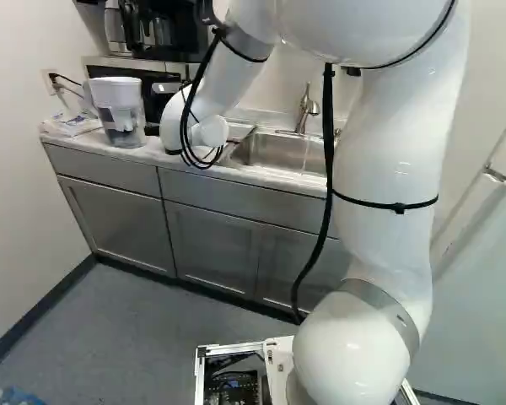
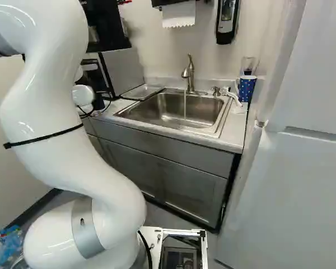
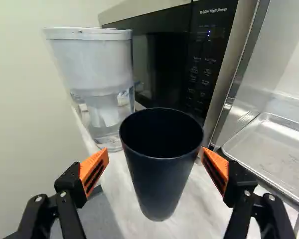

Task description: Rinse the cup and place it in the tray

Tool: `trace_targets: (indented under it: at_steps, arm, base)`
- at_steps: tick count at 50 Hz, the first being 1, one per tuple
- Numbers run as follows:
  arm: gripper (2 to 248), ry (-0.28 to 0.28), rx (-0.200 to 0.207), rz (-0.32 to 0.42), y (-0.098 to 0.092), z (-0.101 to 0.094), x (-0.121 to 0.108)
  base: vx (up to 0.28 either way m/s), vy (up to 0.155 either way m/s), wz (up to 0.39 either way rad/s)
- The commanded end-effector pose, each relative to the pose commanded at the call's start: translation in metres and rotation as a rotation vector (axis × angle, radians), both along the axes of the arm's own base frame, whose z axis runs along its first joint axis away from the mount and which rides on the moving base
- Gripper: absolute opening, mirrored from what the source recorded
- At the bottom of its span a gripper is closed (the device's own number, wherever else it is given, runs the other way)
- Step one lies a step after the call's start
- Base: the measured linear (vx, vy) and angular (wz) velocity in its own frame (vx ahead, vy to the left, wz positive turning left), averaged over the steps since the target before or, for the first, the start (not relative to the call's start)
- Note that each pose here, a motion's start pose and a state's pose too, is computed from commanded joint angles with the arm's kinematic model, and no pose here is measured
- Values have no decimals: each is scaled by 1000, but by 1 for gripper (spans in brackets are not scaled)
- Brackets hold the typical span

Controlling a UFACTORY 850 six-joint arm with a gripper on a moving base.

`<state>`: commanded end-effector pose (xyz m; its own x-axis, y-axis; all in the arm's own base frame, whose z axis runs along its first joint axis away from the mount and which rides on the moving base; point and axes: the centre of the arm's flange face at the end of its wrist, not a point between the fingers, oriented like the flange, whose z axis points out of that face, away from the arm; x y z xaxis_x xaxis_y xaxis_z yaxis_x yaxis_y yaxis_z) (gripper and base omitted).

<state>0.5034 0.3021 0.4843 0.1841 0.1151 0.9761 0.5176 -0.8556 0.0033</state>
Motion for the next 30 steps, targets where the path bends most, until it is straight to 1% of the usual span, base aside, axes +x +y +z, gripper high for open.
trace_targets:
  at_steps: [12,24,30]
  arm:
    - [247,-22,13,-2,-3,-8,-3]
    - [247,-63,38,2,-3,-3,-8]
    - [247,-66,40,5,-4,-3,-12]
  base:
    - [0,0,0]
    - [0,0,0]
    - [0,0,0]
